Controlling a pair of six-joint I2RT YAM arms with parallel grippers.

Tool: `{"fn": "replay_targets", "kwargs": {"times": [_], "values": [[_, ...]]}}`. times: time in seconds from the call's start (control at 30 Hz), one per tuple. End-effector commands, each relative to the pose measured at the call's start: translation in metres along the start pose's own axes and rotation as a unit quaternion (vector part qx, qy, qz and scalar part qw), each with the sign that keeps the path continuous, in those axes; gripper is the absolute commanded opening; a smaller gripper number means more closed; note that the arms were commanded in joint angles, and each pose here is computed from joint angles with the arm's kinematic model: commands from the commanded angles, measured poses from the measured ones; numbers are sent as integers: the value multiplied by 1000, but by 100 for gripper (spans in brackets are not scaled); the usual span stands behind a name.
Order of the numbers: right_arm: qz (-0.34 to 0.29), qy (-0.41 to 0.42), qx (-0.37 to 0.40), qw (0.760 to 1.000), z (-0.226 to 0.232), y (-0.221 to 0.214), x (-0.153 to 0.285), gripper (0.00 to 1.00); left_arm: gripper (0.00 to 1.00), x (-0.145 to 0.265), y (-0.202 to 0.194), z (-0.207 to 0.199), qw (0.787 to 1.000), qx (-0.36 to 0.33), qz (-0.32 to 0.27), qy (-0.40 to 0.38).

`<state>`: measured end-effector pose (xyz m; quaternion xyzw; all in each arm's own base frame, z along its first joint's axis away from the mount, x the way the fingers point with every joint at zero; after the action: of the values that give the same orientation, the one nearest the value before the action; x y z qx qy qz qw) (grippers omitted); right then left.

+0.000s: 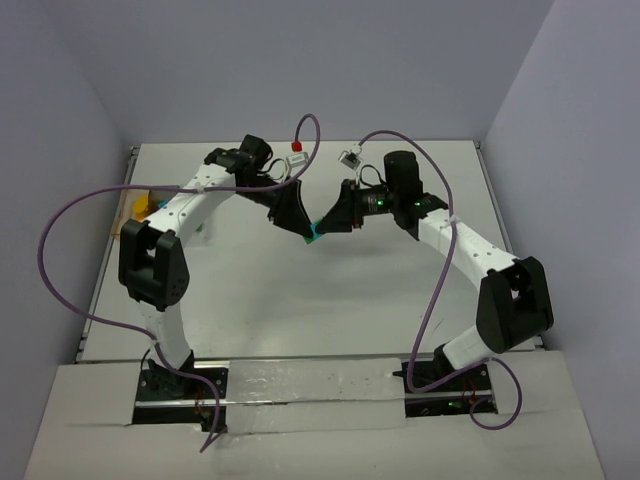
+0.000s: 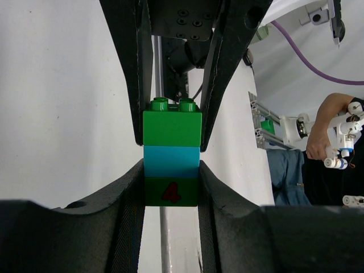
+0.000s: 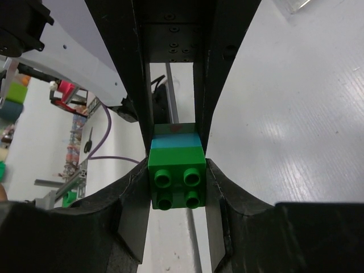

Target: Sort the legos into containers by color

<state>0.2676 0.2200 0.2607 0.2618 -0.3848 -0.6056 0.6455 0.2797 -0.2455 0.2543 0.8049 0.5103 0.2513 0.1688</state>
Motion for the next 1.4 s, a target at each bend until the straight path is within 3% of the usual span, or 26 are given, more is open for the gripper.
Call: {"fn": "replay_targets", "kwargs": {"times": [0.0, 0.13, 0.3, 0.73, 0.8, 0.87, 0.9, 0.97, 1.03, 1.1, 1.17, 1.23, 1.37], "values": [[-5, 8, 28, 1000, 7, 14, -1, 0, 0, 1, 3, -18, 1000, -27, -5, -6], [-22, 16, 31, 999, 11, 13, 9, 0, 0, 7, -6, -10, 999, -34, 3, 8], [-48, 17, 37, 998, 14, 18, 27, 0, 0, 23, -29, 8, 999, 22, 20, 12], [-56, -29, 44, 997, 10, 22, 40, 0, 0, 66, -37, 0, 998, -3, -22, 64], [-49, -46, 41, 997, 5, 24, 40, 0, 0, 75, -35, 1, 994, -18, -23, 109], [-47, -72, 38, 996, 0, 24, 41, 0, 0, 86, -37, 14, 977, 26, -46, 208], [-47, -80, 38, 995, -2, 23, 41, 0, 0, 100, -26, 20, 950, -13, -75, 304], [-46, -99, 39, 993, -6, 23, 42, 0, 0, 115, -26, 28, 904, -14, -123, 408], [-46, -113, 37, 992, -9, 24, 42, 0, 0, 124, -32, 38, 875, -5, -139, 465], [-43, -133, 36, 989, -13, 24, 43, 0, 0, 127, -38, 51, 862, 18, -130, 489], [-41, -148, 37, 987, -17, 24, 44, 0, 0, 126, -42, 54, 865, 23, -119, 486], [-30, -163, 34, 986, -23, 21, 43, 0, 0, 117, -46, 53, 890, 9, -106, 444], [14, -222, 9, 975, -52, 5, 38, 0, 0, 113, -43, 48, 900, 0, -114, 420]]}}
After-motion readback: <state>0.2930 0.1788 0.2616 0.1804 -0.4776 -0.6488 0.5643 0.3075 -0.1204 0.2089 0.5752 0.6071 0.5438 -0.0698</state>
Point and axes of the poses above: each gripper's point midway between its finger pads, its own x axis back along the fingers, its own z axis along the line the jaws close on, y = z × x, the point moved 7 cm from there along x, back along the fingers, and after that the axes turned 9 degrees about x, right-handed, at the moved point
